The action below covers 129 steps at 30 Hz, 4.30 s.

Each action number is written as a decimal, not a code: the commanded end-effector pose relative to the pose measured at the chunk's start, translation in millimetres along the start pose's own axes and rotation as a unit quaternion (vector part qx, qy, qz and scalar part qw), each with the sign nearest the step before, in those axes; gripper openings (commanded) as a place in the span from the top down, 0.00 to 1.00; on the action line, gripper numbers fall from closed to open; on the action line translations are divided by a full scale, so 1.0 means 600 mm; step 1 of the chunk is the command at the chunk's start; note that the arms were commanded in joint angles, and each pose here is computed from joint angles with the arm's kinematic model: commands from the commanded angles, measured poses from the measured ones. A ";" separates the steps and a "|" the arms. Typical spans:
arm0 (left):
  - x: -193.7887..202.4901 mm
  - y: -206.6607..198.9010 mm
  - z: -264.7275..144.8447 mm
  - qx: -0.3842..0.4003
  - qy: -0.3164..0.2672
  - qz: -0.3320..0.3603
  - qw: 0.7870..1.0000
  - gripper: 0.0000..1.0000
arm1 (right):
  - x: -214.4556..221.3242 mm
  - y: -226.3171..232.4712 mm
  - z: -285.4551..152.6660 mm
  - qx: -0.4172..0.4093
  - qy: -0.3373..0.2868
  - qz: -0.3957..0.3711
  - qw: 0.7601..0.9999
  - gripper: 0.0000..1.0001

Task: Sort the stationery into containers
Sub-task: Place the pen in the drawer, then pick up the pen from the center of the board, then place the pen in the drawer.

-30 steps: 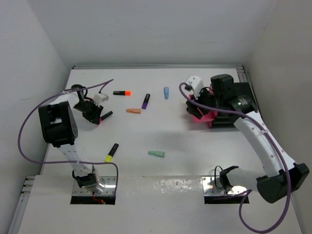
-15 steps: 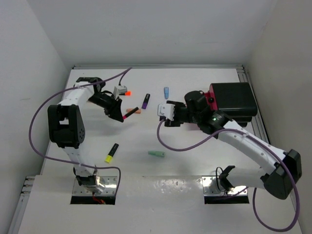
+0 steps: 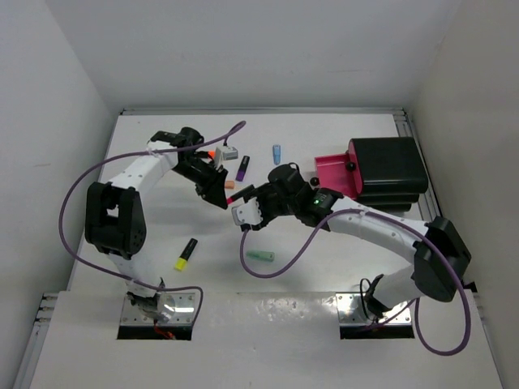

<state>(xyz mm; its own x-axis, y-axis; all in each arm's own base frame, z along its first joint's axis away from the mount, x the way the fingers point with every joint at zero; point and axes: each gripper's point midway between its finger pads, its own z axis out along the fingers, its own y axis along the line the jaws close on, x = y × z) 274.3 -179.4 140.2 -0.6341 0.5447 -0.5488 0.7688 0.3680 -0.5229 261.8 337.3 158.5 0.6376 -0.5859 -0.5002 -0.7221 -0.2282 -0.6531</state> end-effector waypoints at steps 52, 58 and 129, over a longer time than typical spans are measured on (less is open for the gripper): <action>-0.134 0.344 -0.172 -0.288 -0.069 0.052 0.954 0.01 | 0.390 -0.074 -0.259 0.308 0.333 0.638 0.622 0.95; -0.133 0.406 -0.183 -0.315 -0.066 0.078 0.943 0.02 | 0.413 -0.065 -0.249 0.314 0.357 0.637 0.607 0.77; -0.301 -0.054 -0.038 -0.171 -0.322 0.031 0.931 1.00 | 0.096 -0.264 -0.080 0.157 -0.050 0.807 0.566 0.38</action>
<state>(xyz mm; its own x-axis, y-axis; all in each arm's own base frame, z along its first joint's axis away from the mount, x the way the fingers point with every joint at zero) 367.3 -262.7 237.4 -0.4813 0.1006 -0.8708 0.6924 0.6528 -0.3073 394.5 290.9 233.8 -0.7974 0.1948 -0.5712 -0.2604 0.7428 0.6168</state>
